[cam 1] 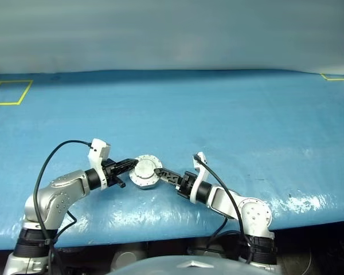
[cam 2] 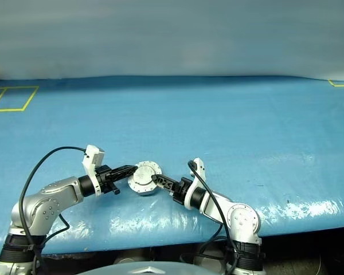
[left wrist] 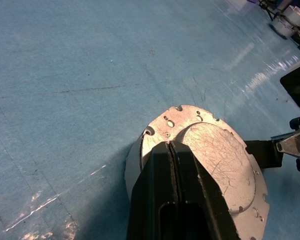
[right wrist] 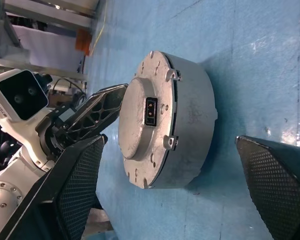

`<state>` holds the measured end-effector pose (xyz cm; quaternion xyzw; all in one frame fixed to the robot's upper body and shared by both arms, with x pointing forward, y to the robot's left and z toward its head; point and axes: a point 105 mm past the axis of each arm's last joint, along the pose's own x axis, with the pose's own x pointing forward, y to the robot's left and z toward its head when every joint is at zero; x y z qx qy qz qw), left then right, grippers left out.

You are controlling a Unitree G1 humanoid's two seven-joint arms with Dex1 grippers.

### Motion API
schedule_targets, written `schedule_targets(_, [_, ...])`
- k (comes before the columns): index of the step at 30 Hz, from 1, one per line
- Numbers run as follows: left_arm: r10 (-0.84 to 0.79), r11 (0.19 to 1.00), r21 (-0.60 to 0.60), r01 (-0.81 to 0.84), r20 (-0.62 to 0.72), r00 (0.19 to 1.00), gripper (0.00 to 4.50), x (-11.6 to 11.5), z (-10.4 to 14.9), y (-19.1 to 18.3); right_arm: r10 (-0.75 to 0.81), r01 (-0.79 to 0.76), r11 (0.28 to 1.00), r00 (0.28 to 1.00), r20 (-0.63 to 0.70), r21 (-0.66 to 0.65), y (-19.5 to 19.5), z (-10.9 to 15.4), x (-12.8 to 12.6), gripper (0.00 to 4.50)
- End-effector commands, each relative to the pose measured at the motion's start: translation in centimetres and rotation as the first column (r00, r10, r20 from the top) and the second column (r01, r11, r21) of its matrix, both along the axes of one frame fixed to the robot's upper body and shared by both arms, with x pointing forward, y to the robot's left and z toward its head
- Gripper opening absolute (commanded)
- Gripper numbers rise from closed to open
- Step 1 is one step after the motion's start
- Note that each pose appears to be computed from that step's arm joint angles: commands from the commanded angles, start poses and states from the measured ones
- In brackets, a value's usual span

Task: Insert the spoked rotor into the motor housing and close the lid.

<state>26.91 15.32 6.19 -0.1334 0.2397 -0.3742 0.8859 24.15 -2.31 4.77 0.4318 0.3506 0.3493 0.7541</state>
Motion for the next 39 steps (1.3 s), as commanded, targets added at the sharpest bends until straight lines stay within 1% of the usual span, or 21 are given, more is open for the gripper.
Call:
schedule_targets(1, [-0.011,1.0,0.004,0.011,-0.039,0.999,0.0,-0.5,-0.9,-0.2,0.037,-0.029,0.989,0.998,-0.054,0.144,3.4,1.0,-0.4,4.45])
schedule_targets(5, [-0.009,1.0,0.005,0.009,-0.04,0.999,0.0,-0.6,-0.9,-0.1,0.045,-0.032,0.987,0.996,-0.079,0.157,3.6,0.7,-0.5,4.45])
schedule_targets(8, [-0.005,1.0,0.007,0.005,-0.04,0.999,0.0,-0.6,-0.9,-0.1,0.037,-0.019,0.984,0.994,-0.101,0.174,3.7,0.5,-0.4,3.9])
schedule_targets(12, [-0.002,1.0,0.007,0.003,-0.041,0.999,0.0,-0.6,-0.9,-0.1,0.037,-0.013,0.981,0.992,-0.121,0.193,3.8,0.3,-0.5,2.64])
schedule_targets(13, [-0.001,1.0,0.007,0.001,-0.041,0.999,0.0,-0.6,-1.0,-0.1,0.039,-0.014,0.981,0.991,-0.125,0.195,3.8,0.3,-0.5,2.26])
schedule_targets(17, [0.003,1.0,0.005,-0.002,-0.042,0.999,0.0,-0.6,-1.0,-0.1,0.045,-0.018,0.981,0.99,-0.136,0.194,3.7,0.1,-0.6,1.25])
schedule_targets(18, [0.004,1.0,0.005,-0.004,-0.042,0.999,0.0,-0.6,-1.0,-0.1,0.049,-0.022,0.981,0.989,-0.138,0.192,3.7,0.1,-0.7,1.2])
schedule_targets(24, [0.005,1.0,0.002,-0.005,-0.038,0.999,0.0,-0.5,-1.0,-0.1,0.08,-0.056,0.985,0.986,-0.146,0.163,3.4,-0.3,-1.3,1.2])
schedule_targets(27, [0.028,0.999,-0.028,-0.028,0.009,1.0,0.0,-0.1,-0.1,0.0,0.08,-0.057,0.986,0.986,-0.145,0.159,3.1,-0.2,-1.4,1.2])
schedule_targets(29, [0.07,0.993,-0.097,-0.064,0.058,0.996,0.0,0.2,1.4,0.2,0.059,-0.036,0.985,0.989,-0.137,0.168,2.7,0.1,-1.2,1.2])
schedule_targets(32, [0.18,0.958,-0.242,-0.151,0.1,0.979,0.0,0.4,3.8,1.0,-0.001,0.025,0.981,0.993,-0.122,0.192,2.0,0.8,-0.5,1.2])
schedule_targets(34, [0.236,0.94,-0.273,-0.204,0.09,0.967,0.0,0.2,4.1,1.7,-0.042,0.065,0.977,0.992,-0.117,0.204,1.6,1.2,0.0,1.2])
schedule_targets(37, [0.281,0.915,-0.311,-0.258,0.032,0.959,0.0,-0.9,3.5,2.2,-0.103,0.126,0.965,0.988,-0.113,0.228,1.0,1.9,0.8,1.2])
schedule_targets(38, [0.299,0.901,-0.332,-0.279,0.009,0.954,0.37,-1.3,3.4,2.3,-0.114,0.137,0.963,0.987,-0.11,0.233,0.9,2.1,1.0,1.2])
schedule_targets(39, [0.314,0.89,-0.347,-0.297,-0.008,0.949,0.58,-1.5,3.3,2.3,-0.121,0.144,0.961,0.987,-0.106,0.237,0.8,2.3,1.1,1.2])
